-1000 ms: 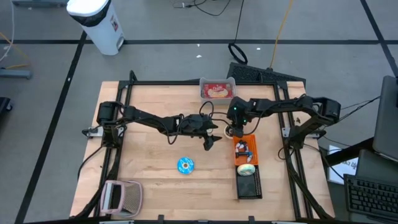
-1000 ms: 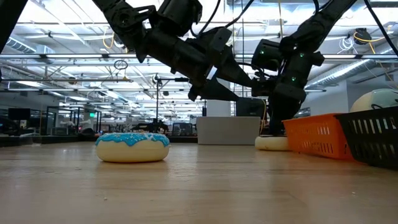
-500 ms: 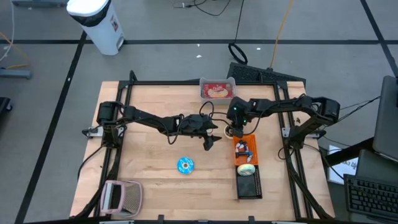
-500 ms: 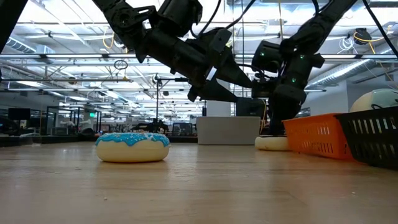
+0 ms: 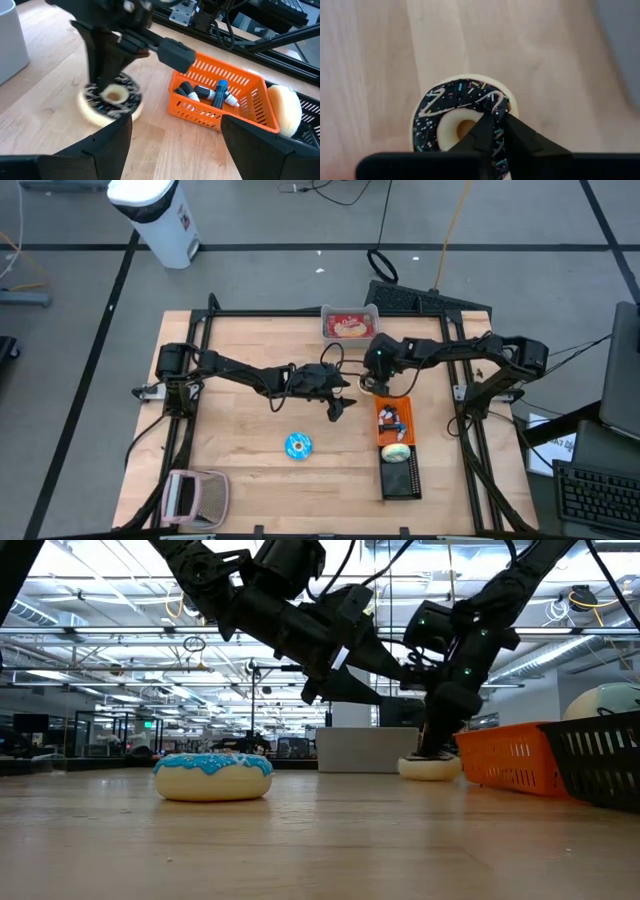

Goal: Pick & Place Food Item
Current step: Put the black donut into the black bin

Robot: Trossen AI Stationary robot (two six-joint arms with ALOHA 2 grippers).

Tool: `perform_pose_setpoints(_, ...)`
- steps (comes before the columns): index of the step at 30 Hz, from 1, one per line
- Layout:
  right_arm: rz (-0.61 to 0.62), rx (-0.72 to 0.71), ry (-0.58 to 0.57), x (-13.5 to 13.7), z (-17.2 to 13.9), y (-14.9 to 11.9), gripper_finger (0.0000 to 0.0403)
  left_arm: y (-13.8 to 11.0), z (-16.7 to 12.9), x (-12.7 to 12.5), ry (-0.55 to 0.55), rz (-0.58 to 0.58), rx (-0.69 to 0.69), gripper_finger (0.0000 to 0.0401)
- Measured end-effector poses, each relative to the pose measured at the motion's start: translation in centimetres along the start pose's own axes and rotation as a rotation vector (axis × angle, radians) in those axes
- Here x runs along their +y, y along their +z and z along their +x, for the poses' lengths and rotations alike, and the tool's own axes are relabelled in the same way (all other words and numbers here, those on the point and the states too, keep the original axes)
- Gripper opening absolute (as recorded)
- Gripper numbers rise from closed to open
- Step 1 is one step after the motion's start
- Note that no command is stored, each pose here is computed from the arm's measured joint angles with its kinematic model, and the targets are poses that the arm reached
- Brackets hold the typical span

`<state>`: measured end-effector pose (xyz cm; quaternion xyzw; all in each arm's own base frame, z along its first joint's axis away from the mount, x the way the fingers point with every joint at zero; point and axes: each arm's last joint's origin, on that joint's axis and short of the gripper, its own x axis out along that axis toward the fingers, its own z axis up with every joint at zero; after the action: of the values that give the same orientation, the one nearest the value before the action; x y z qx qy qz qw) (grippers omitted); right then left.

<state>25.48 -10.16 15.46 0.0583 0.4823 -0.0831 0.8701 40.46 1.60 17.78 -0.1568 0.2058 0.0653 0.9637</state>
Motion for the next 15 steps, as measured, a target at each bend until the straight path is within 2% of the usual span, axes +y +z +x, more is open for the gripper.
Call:
perform_pose_setpoints(3,-0.027,-0.057,-0.004,0.0,-0.2,0.5,0.0008,0.0,0.0,0.0,0.000,-0.001,0.000,0.0308)
perform_pose_setpoints(9,-0.067,-0.143,-0.023,0.8,-1.6,1.4,0.0013,0.0,0.0,0.0,0.000,-0.014,-0.002,0.0308)
perform_pose_setpoints(15,-0.141,-0.234,-0.119,3.0,-4.6,2.2,0.0006,0.2,0.0,0.3,0.005,-0.033,-0.013,0.0308)
